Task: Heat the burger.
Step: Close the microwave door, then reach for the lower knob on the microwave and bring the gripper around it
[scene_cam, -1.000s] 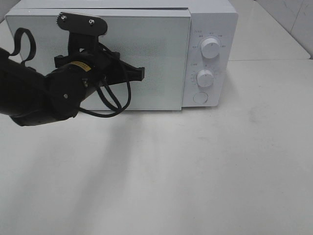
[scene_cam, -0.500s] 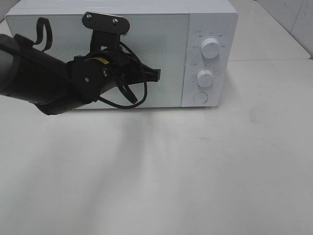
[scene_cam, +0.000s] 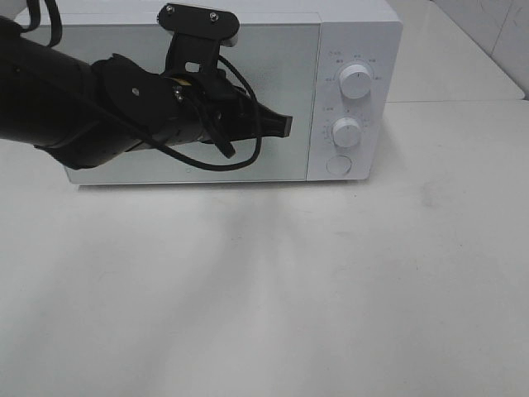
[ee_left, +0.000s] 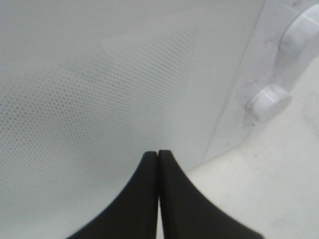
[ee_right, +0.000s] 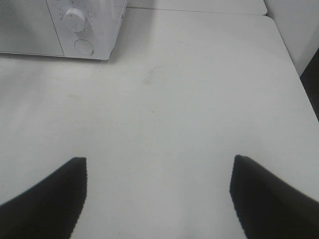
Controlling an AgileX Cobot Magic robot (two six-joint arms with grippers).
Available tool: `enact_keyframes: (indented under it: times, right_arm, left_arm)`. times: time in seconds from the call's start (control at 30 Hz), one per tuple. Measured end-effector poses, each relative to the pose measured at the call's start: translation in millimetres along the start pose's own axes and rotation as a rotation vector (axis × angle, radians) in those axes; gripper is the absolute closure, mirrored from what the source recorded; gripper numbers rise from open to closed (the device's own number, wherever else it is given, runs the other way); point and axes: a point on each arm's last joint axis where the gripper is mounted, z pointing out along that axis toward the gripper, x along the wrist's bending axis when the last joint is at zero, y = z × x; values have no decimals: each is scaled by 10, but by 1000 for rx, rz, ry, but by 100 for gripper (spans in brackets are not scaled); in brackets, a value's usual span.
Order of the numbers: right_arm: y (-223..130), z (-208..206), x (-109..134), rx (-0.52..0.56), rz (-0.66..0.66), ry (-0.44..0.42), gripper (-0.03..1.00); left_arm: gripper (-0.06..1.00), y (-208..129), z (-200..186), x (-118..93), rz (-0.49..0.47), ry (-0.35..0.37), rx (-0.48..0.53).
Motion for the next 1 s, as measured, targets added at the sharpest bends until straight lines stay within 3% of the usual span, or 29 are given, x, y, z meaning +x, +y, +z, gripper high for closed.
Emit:
enact_keyframes:
  times: [0.13, 0.2, 0.23, 0.3, 0.33, 0.37, 0.4, 0.43, 0.47, 0.5, 0.53, 0.6, 0.67, 0.73, 0.87, 0.93, 1.0]
  right_arm:
    - [0, 0, 0, 0, 0, 0, 20]
    - [0, 0, 0, 0, 0, 0, 20]
    - [0, 0, 0, 0, 0, 0, 20]
    - [0, 0, 0, 0, 0, 0, 20]
    - [0, 0, 0, 0, 0, 0, 20]
    - [0, 0, 0, 0, 0, 0, 20]
    - [0, 0, 0, 0, 0, 0, 20]
    - [0, 0, 0, 0, 0, 0, 20]
    - [0, 0, 0, 0, 0, 0, 20]
    - [0, 0, 0, 0, 0, 0, 20]
    - [0, 0, 0, 0, 0, 0, 20]
    - [0, 0, 0, 0, 0, 0, 20]
    - [0, 0, 0, 0, 0, 0, 20]
    - [0, 0, 0, 0, 0, 0, 20]
    - [0, 0, 0, 0, 0, 0, 20]
    - [0, 0, 0, 0, 0, 0, 20]
    - [0, 0, 0, 0, 0, 0, 20]
  left_arm:
    - [92, -16, -118, -19, -3, -44, 42]
    - [79, -60, -231, -47, -2, -99, 100]
    - [79, -60, -231, -47, -2, -99, 100]
    - [56, -114, -342, -85, -2, -163, 169]
    - [56, -114, -342, -85, -2, -163, 169]
    - [35, -160, -406, -118, -3, -211, 225]
    - [35, -160, -406, -118, -3, -211, 225]
    - [16, -206, -446, -142, -1, -252, 277]
    - [9, -232, -460, -149, 4, -275, 309]
    - [9, -232, -460, -149, 4, -275, 309]
    - [0, -285, -492, -145, 24, -325, 382]
    - [-2, -309, -508, -137, 34, -345, 413]
    - [-4, -350, -612, 9, 30, -403, 552]
    - [-5, -356, -639, 48, 21, -408, 583]
    - [-5, -326, -729, 237, -6, -389, 645]
    - [-5, -296, -880, 527, -57, -343, 739]
    - [-5, -291, -927, 607, -71, -328, 764]
